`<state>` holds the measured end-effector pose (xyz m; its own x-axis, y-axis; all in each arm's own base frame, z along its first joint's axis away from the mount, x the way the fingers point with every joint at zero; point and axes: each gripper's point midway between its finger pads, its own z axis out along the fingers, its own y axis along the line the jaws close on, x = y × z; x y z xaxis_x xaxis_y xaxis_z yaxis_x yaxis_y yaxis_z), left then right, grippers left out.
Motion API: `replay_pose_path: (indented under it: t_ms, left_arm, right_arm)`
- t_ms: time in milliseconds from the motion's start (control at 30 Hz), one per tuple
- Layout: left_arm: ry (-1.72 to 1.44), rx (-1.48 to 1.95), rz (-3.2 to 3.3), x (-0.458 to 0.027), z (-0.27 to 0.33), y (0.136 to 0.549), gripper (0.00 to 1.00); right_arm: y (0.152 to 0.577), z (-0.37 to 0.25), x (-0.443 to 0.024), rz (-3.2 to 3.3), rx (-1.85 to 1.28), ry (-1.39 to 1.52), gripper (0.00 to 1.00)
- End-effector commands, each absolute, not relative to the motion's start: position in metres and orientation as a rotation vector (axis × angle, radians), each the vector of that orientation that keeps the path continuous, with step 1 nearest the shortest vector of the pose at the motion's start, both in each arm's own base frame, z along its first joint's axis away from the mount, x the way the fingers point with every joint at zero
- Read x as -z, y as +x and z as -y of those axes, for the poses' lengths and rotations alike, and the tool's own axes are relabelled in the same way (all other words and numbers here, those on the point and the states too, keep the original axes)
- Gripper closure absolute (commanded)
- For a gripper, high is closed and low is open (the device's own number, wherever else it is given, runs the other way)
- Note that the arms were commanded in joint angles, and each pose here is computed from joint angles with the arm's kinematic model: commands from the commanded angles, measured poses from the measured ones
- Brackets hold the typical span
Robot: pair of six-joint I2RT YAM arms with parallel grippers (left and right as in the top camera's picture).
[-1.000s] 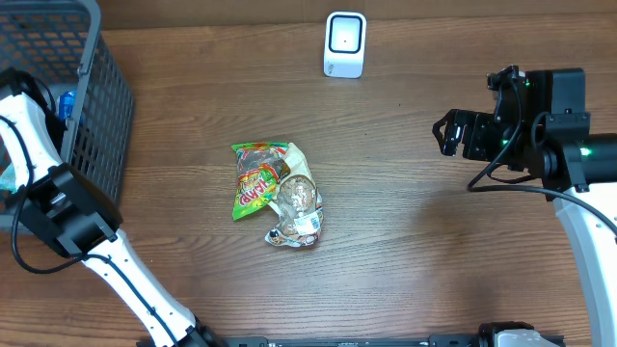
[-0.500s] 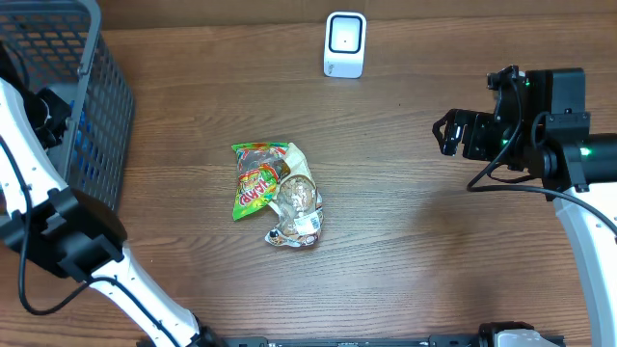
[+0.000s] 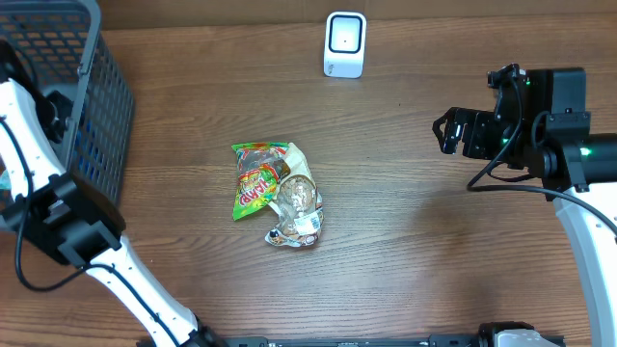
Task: Scan the item barcode
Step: 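Reach the left gripper into the basket and grasp the blue snack bar, then place the blue snack bar on top of the cookie bag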
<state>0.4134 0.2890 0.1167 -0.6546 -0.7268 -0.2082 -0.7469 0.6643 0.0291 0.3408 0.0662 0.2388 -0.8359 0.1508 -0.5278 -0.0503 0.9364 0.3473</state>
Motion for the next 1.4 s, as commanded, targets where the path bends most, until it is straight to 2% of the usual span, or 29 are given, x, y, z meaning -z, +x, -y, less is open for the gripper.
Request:
replay_pose_path:
  t_ms: [0, 133, 200, 233, 267, 433, 533, 600, 667, 733, 800, 833, 933, 1000, 1167, 1367]
  left_arm:
    - [-1.207, -0.111, -2.821, -0.069, -0.283, 0.411, 0.37]
    - [-1.229, -0.093, -2.893, -0.041, -0.278, 0.405, 0.44]
    - [-1.234, -0.089, -2.91, -0.038, -0.277, 0.402, 0.59]
    - [-1.235, -0.088, -2.913, -0.038, -0.277, 0.402, 0.82]
    - [-1.237, -0.088, -2.914, -0.039, -0.277, 0.401, 0.96]
    - [-1.239, -0.086, -2.92, -0.049, -0.273, 0.396, 0.96]
    - [-1.214, -0.106, -2.838, -0.09, -0.275, 0.399, 0.96]
    - [-1.169, -0.135, -2.718, -0.149, -0.275, 0.399, 0.96]
    - [-1.14, -0.152, -2.642, -0.187, -0.272, 0.396, 0.96]
    - [-1.081, -0.181, -2.495, -0.26, -0.261, 0.38, 0.96]
    - [-1.044, -0.187, -2.427, -0.296, -0.249, 0.369, 0.96]
    - [-0.993, -0.178, -2.363, -0.331, -0.231, 0.357, 0.96]
    - [-0.822, -0.053, -2.34, -0.373, -0.165, 0.345, 0.96]
    - [-0.739, -0.016, -2.391, -0.375, -0.132, 0.341, 0.96]
    - [-0.469, 0.073, -2.633, -0.338, -0.042, 0.348, 0.96]
    - [-0.105, 0.245, -2.921, -0.24, 0.069, 0.348, 0.96]
  right_arm:
    - [0.343, -0.069, -0.247, -2.495, -0.482, 0.058, 0.0]
    - [0.342, -0.069, -0.246, -2.499, -0.482, 0.059, 0.0]
    - [0.342, -0.069, -0.246, -2.499, -0.482, 0.059, 0.0]
    - [0.342, -0.069, -0.247, -2.499, -0.482, 0.059, 0.0]
    - [0.342, -0.069, -0.246, -2.499, -0.482, 0.059, 0.0]
    - [0.342, -0.069, -0.247, -2.498, -0.482, 0.059, 0.0]
    - [0.343, -0.069, -0.247, -2.494, -0.481, 0.057, 0.0]
    - [0.343, -0.069, -0.247, -2.495, -0.481, 0.057, 0.0]
    - [0.343, -0.069, -0.247, -2.495, -0.481, 0.057, 0.0]
    - [0.343, -0.069, -0.247, -2.494, -0.481, 0.057, 0.0]
    - [0.343, -0.069, -0.247, -2.495, -0.481, 0.057, 0.0]
    - [0.343, -0.069, -0.247, -2.494, -0.482, 0.058, 0.0]
    - [0.345, -0.069, -0.249, -2.483, -0.481, 0.055, 0.0]
    - [0.347, -0.069, -0.25, -2.473, -0.481, 0.053, 0.0]
    - [0.348, -0.069, -0.251, -2.467, -0.481, 0.051, 0.0]
    - [0.348, -0.069, -0.251, -2.469, -0.481, 0.052, 0.0]
